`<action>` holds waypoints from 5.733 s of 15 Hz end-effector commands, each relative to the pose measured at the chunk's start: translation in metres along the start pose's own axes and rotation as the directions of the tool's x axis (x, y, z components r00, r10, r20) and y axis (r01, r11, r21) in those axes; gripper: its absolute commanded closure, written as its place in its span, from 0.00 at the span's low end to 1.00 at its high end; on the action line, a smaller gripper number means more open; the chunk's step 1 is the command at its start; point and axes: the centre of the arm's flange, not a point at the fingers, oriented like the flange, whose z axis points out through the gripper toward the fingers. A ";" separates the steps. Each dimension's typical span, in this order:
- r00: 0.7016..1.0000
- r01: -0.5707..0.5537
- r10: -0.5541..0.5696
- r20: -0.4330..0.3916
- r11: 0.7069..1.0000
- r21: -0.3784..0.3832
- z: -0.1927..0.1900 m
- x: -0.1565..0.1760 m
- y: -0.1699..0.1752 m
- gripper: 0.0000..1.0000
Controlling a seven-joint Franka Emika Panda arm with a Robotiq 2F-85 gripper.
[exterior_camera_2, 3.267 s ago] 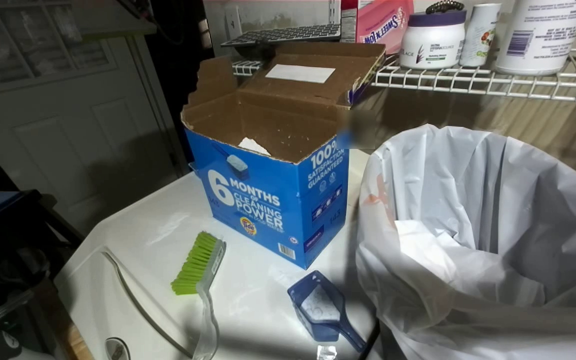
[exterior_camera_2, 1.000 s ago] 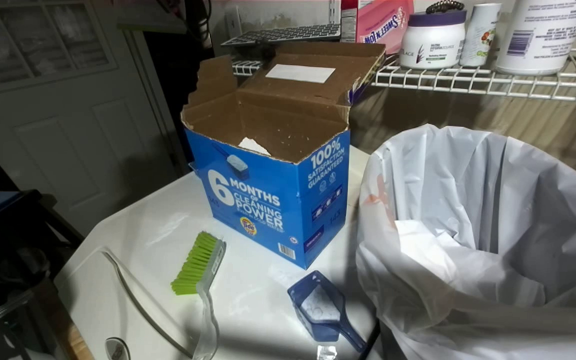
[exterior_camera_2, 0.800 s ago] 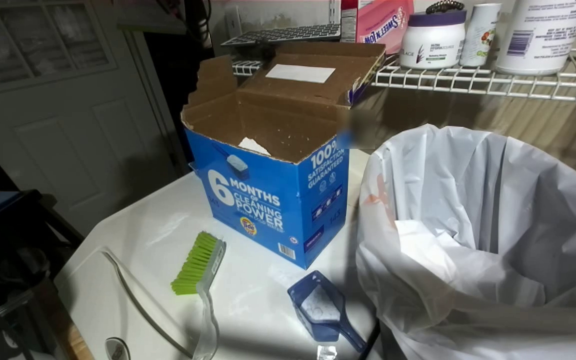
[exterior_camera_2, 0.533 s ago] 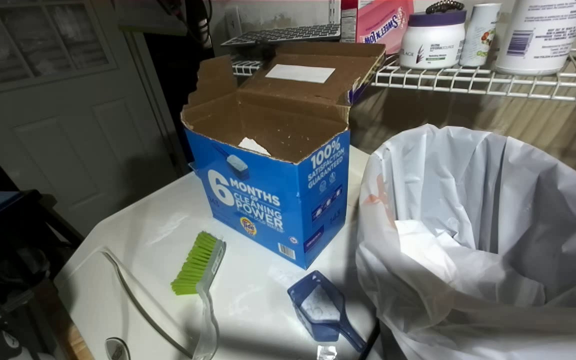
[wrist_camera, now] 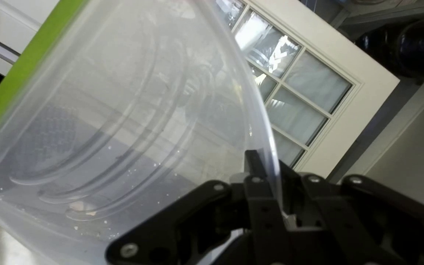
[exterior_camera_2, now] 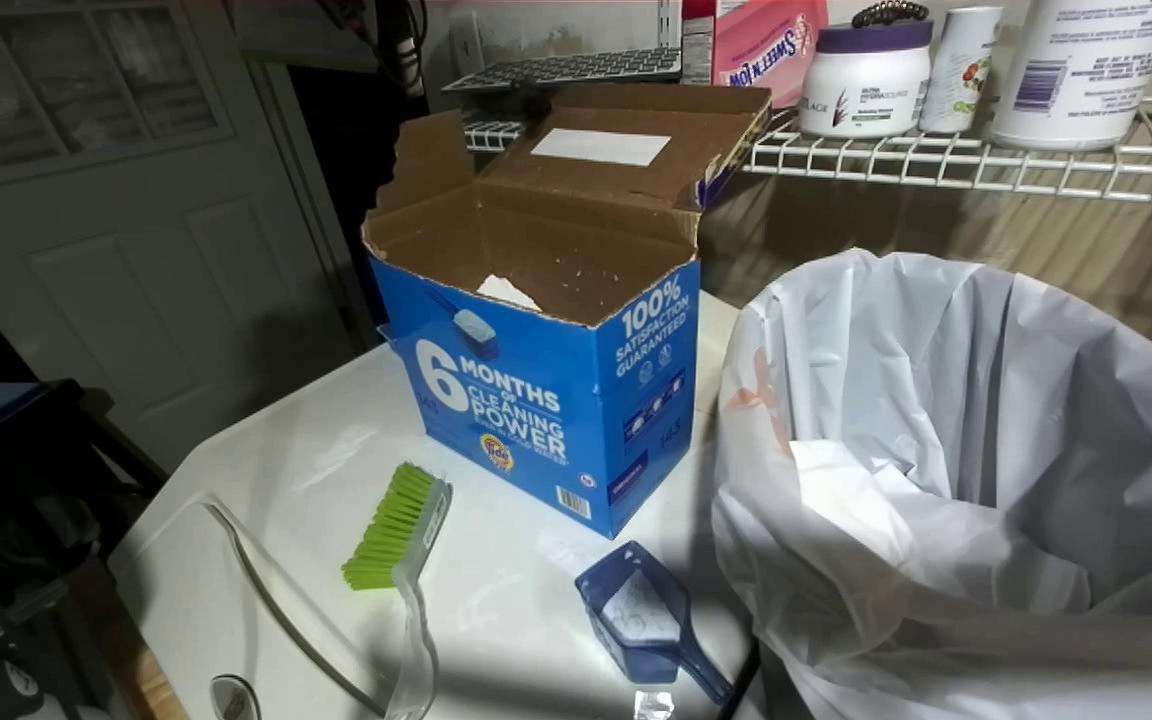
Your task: Hang the dust pan on the hook
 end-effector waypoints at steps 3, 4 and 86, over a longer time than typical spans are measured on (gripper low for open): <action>1.000 -0.012 0.012 -0.014 1.000 0.015 0.002 0.012 -0.004 0.98; 1.000 -0.012 0.012 -0.013 1.000 0.013 0.002 0.011 -0.004 0.98; 0.999 -0.035 0.033 -0.025 0.997 -0.074 -0.031 -0.014 0.007 0.00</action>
